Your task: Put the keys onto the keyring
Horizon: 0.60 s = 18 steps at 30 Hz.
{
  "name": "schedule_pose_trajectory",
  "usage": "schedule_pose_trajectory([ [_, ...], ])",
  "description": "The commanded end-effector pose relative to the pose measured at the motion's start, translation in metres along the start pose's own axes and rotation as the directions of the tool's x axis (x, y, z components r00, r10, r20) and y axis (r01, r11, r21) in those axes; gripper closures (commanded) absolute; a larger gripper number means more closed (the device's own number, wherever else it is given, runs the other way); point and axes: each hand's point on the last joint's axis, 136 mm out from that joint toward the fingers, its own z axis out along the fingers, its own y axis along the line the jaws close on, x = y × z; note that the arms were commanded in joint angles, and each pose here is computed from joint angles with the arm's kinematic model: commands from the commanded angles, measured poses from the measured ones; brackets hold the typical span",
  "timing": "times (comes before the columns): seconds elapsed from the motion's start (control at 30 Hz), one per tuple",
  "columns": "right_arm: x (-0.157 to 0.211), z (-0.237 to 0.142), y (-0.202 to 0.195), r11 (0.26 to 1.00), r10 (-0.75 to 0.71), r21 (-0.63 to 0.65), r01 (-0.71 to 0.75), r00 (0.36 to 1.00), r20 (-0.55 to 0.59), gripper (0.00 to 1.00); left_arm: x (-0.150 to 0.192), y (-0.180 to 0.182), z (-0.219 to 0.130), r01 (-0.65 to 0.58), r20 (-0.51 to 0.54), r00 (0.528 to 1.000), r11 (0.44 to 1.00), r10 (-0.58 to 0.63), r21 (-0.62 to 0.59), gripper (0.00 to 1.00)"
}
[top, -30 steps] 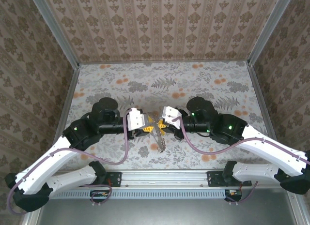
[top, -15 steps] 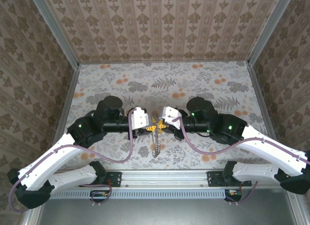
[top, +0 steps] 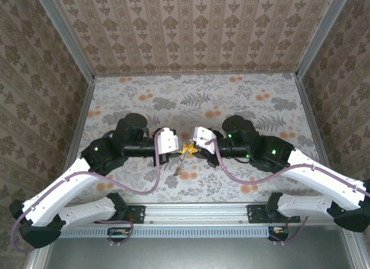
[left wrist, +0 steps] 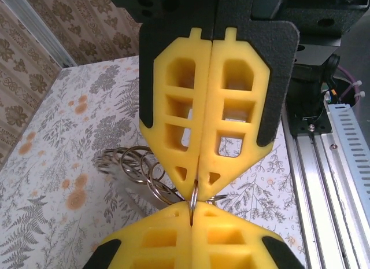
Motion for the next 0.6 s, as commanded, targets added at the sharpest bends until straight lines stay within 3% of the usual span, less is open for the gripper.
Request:
schedule_pose_trajectory([
  [0.0,-0.031,-0.012,-0.001,1.000,-0.016,0.009,0.015,0.992,0.125,1.00,-0.016,-0.005,-0.005,-0.024,0.053,0.998,0.999,0.023,0.030,1.00],
  [0.03,-0.031,-0.012,-0.001,1.000,-0.014,0.011,0.013,0.992,0.128,1.00,-0.019,-0.006,-0.007,-0.025,0.068,0.997,0.999,0.023,0.030,1.00],
  [0.2,-0.021,-0.010,0.005,1.000,0.024,-0.009,-0.023,0.989,0.145,0.73,-0.038,-0.011,-0.021,-0.022,0.209,0.978,0.999,0.015,0.033,1.00],
  [0.4,-0.024,-0.009,0.013,0.998,0.049,-0.045,-0.040,0.976,0.213,0.72,-0.059,-0.016,-0.040,-0.019,0.364,0.931,0.996,-0.015,0.089,1.00],
  [0.57,-0.024,-0.010,0.015,0.998,0.047,-0.050,-0.036,0.971,0.236,0.73,-0.064,-0.016,-0.043,-0.013,0.410,0.911,0.994,-0.032,0.106,1.00],
])
